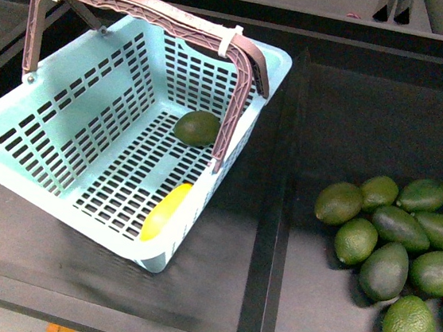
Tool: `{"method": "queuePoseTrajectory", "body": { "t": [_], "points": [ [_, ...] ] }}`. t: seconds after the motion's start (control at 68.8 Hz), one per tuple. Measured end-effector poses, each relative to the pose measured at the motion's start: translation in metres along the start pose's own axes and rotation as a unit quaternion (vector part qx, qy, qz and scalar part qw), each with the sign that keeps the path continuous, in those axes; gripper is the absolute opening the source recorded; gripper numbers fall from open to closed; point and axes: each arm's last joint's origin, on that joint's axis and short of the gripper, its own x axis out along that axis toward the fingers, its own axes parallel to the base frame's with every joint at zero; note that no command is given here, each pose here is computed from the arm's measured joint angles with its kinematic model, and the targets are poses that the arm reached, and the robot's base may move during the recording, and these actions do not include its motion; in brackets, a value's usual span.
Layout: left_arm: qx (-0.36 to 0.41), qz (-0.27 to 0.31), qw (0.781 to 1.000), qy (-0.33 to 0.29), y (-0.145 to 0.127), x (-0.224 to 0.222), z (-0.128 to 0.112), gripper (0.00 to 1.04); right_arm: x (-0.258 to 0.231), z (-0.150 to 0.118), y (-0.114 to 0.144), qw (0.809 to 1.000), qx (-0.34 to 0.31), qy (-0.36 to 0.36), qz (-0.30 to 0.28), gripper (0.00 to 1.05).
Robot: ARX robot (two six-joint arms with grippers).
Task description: Pick mango and avocado into basket
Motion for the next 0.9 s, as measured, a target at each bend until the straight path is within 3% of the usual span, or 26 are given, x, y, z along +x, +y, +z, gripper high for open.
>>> {"method": "queuePoseTrajectory", "body": {
  "t": [0.901],
  "points": [
    [0.001,0.007,1.000,-0.015,0.003,-0.046,0.008,0.02,0.000,0.000,0.000,1.000,0.000,0.000,0.000,0.96]
  ]
}}
